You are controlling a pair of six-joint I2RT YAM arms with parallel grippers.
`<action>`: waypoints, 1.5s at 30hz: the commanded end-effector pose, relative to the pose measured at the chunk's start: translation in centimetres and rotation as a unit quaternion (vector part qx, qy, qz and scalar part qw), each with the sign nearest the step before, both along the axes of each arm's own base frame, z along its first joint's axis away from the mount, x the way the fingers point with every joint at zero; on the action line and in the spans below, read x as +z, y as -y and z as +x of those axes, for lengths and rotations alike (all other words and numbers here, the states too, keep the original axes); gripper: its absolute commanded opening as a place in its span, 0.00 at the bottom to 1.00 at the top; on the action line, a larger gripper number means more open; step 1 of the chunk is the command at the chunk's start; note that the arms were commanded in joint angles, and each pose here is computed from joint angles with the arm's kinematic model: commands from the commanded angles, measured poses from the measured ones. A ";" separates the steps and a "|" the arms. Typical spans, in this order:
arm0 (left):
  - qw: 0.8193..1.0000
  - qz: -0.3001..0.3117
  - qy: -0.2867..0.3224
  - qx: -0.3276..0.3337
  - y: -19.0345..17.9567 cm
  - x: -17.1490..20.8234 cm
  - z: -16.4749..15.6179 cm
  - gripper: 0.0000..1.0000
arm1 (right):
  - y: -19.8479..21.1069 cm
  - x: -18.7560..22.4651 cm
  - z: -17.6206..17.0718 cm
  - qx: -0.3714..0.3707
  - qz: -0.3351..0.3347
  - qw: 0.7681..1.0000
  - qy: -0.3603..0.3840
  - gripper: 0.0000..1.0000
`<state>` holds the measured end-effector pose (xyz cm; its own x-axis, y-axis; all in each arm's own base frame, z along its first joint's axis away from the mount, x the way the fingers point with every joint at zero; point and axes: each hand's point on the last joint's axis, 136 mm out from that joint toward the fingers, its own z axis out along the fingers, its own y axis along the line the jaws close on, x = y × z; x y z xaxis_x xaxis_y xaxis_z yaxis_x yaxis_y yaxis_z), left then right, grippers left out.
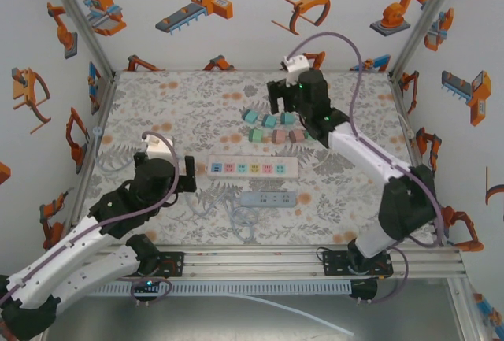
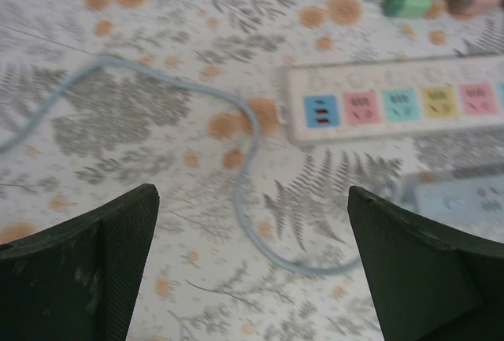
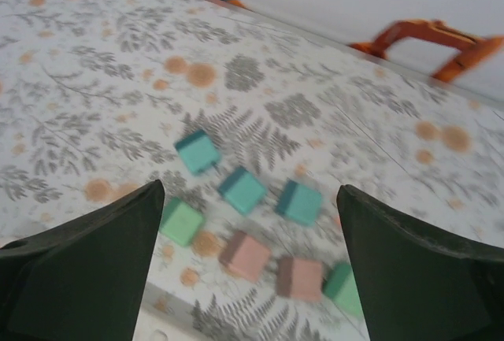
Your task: Pull the plug off the socket
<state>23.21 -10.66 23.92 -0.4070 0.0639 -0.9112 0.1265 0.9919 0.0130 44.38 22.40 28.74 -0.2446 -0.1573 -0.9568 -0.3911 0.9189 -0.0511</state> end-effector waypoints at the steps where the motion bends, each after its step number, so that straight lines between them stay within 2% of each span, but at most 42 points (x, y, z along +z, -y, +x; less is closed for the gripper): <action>1: 0.989 0.099 0.067 0.086 -3.6 2.0 1.4 0.97 | 7.4 1.2 -1.8 -0.145 0.000 0.988 0.058 0.86; 6: 0.979 0.142 0.088 0.120 -5.2 1.7 2.8 0.97 | 15.7 -1.2 -7.0 -0.278 -0.024 0.958 0.064 0.96; 12: 0.974 0.084 0.081 0.196 -9.5 -2.0 4.3 0.97 | 22.3 -5.2 -12.2 -0.383 -0.021 0.921 0.072 1.00; 16: 0.958 0.086 0.079 0.263 -13.0 -4.5 4.2 0.97 | 25.6 -8.0 -13.3 -0.418 -0.041 0.905 0.067 1.00; 21: 0.944 0.083 0.082 0.307 -15.1 -7.2 4.3 0.97 | 28.6 -13.3 -12.9 -0.458 -0.017 0.889 0.012 1.00; 26: 0.937 0.084 0.080 0.330 -16.4 -8.8 5.2 0.97 | 28.8 -16.2 -9.7 -0.447 -0.048 0.893 -0.009 0.99; 31: 0.942 0.030 0.072 0.326 -17.5 -10.5 7.1 0.97 | 27.1 -17.7 -5.7 -0.383 -0.049 0.922 -0.009 1.00; 32: 0.945 0.018 0.071 0.320 -17.5 -10.7 7.7 0.97 | 27.0 -18.1 -5.6 -0.374 -0.038 0.926 -0.032 1.00; 34: 0.949 0.002 0.074 0.306 -17.3 -10.8 8.8 0.97 | 27.2 -18.2 -5.7 -0.366 -0.023 0.930 -0.027 1.00; 38: 0.963 -0.012 0.076 0.257 -16.0 -11.1 11.2 0.97 | 25.6 -19.6 -6.0 -0.301 -0.004 0.954 -0.019 0.99; 39: 0.966 -0.013 0.076 0.245 -15.6 -11.1 11.8 0.97 | 25.5 -19.2 -5.7 -0.295 -0.002 0.955 0.005 1.00; 40: 0.969 -0.017 0.074 0.234 -15.2 -11.2 12.5 0.97 | 25.5 -19.5 -6.1 -0.298 0.003 0.954 -0.016 1.00; 42: 0.976 -0.011 0.065 0.208 -14.4 -11.7 13.8 0.97 | 26.4 -19.5 -5.7 -0.318 0.002 0.948 -0.012 1.00; 45: 0.975 -0.014 0.067 0.209 -14.7 -12.9 14.9 0.97 | 26.7 -19.5 -5.8 -0.329 0.004 0.944 -0.020 0.99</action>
<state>35.98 4.86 9.57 -0.3507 -0.1132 -0.9296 -0.3554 0.9345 0.0203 37.60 -4.20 7.30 -0.4022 0.0273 -0.9152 0.2517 0.9643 -0.0819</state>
